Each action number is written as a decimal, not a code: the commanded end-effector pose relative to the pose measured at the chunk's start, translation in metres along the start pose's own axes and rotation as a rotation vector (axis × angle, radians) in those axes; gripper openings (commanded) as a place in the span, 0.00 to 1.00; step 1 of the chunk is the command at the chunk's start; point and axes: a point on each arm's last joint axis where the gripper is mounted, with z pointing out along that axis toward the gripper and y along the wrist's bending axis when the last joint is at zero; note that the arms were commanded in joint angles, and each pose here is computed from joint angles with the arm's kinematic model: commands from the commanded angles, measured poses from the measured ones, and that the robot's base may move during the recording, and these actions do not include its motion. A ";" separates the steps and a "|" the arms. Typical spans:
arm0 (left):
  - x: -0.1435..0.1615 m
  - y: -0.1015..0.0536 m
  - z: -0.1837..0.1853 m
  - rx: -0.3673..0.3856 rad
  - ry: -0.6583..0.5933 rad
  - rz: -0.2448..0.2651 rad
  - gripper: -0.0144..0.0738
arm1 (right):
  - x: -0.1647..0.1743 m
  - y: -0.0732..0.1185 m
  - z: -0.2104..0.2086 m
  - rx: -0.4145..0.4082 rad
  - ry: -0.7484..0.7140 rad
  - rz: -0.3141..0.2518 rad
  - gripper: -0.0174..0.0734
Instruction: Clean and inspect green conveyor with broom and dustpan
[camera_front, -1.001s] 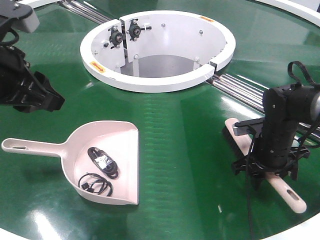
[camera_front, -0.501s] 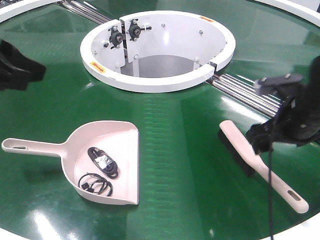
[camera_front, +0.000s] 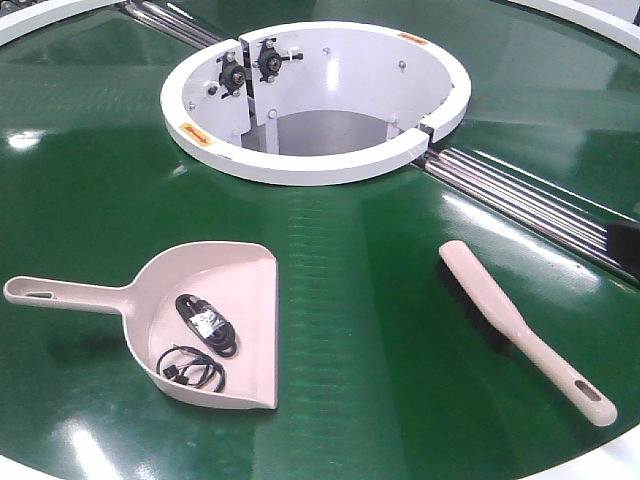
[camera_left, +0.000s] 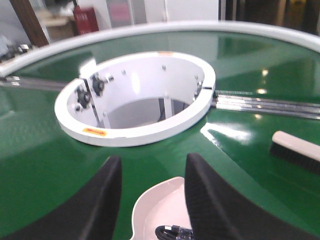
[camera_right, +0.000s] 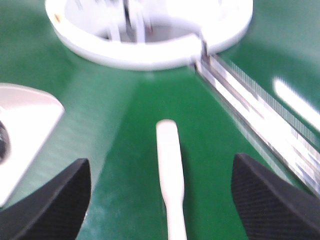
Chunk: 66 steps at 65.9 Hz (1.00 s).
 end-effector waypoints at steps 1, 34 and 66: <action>0.012 -0.002 -0.016 -0.036 -0.146 -0.015 0.48 | 0.007 0.004 -0.027 0.004 -0.238 -0.035 0.79; 0.137 -0.023 -0.036 -0.086 -0.286 -0.019 0.48 | 0.130 0.012 -0.018 0.049 -0.518 0.003 0.79; 0.143 -0.023 -0.033 -0.092 -0.283 -0.013 0.15 | 0.130 0.012 -0.017 0.031 -0.523 0.039 0.18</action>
